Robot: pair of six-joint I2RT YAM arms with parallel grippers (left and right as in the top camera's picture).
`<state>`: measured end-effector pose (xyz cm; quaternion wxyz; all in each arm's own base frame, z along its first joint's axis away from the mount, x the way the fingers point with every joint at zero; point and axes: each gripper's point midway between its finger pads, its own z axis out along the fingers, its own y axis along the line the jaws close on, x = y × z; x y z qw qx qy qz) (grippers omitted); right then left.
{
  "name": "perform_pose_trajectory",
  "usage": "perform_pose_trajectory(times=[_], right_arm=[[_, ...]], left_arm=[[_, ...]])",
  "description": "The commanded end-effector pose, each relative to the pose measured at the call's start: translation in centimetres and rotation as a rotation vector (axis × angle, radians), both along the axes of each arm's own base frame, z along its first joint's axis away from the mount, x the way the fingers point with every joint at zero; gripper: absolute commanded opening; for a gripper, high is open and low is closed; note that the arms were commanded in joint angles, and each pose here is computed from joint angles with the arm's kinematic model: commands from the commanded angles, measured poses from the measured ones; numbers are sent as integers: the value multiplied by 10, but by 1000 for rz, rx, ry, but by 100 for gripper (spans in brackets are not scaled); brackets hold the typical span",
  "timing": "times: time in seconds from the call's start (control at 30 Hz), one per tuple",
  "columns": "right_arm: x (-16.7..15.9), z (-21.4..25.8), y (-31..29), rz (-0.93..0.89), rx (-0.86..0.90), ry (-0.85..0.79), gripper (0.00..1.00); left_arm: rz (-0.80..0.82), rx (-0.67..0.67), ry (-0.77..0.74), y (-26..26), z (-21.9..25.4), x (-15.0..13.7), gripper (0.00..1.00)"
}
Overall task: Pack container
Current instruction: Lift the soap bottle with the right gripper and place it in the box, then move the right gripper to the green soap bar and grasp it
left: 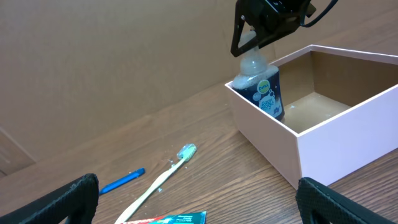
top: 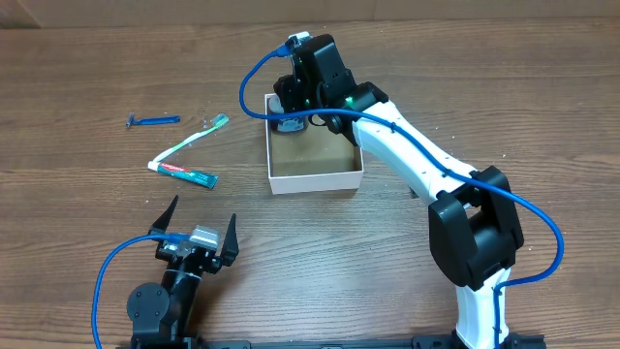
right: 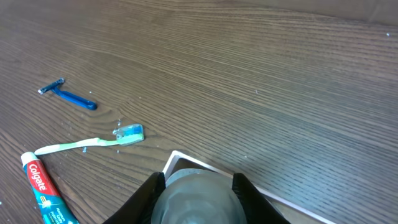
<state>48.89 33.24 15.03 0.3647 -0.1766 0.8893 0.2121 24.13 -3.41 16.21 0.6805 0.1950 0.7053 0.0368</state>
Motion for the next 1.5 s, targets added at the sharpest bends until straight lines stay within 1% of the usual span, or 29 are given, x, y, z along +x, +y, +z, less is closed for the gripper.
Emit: perform_pose_trajectory(times=[0.0,0.03,0.07,0.2,0.3,0.4,0.47,0.6,0.63,0.7,0.77,0.8,0.87,0.97,1.0,1.03,1.13,1.2,1.3,1.37,1.47], right_arm=[[0,25,14,18,41,-54,44],[0,25,15,19,41,-54,48],[0,25,15,19,41,-54,49],[3,31,17,20,54,-74,49],[4,39,17,19,64,-91,52],[6,77,16,15,97,-143,55],[5,113,8,4,117,-179,55],[1,160,-39,-114,55,-194,57],[-1,169,-57,-153,32,-187,62],[-5,177,-85,-209,14,-160,65],[-11,176,-121,-308,13,-85,66],[-16,168,-147,-376,8,-17,67],[-27,143,-192,-516,-9,140,74],[-52,103,-250,-682,-62,367,82],[-59,94,-262,-713,-73,417,82],[-65,85,-273,-734,-87,458,82],[-83,48,-304,-823,-121,586,75],[-92,27,-315,-874,-123,646,75],[-113,-28,-323,-979,-123,768,75],[-125,-56,-323,-1018,-124,812,75],[-138,-82,-324,-1070,-116,853,74]], left_arm=[[9,-9,1,2,-1,0,100],[9,-9,1,2,-1,0,100],[9,-9,1,2,-1,0,100],[9,-9,1,2,-1,0,100],[9,-9,1,2,-1,0,100],[9,-9,1,2,-1,0,100],[9,-9,1,2,-1,0,100],[9,-9,1,2,-1,0,100],[9,-9,1,2,-1,0,100],[9,-9,1,2,-1,0,100],[9,-9,1,2,-1,0,100],[9,-9,1,2,-1,0,100],[9,-9,1,2,-1,0,100],[9,-9,1,2,-1,0,100],[9,-9,1,2,-1,0,100],[9,-9,1,2,-1,0,100],[9,-9,1,2,-1,0,100],[9,-9,1,2,-1,0,100],[9,-9,1,2,-1,0,100],[9,-9,1,2,-1,0,100],[9,-9,1,2,-1,0,100]])
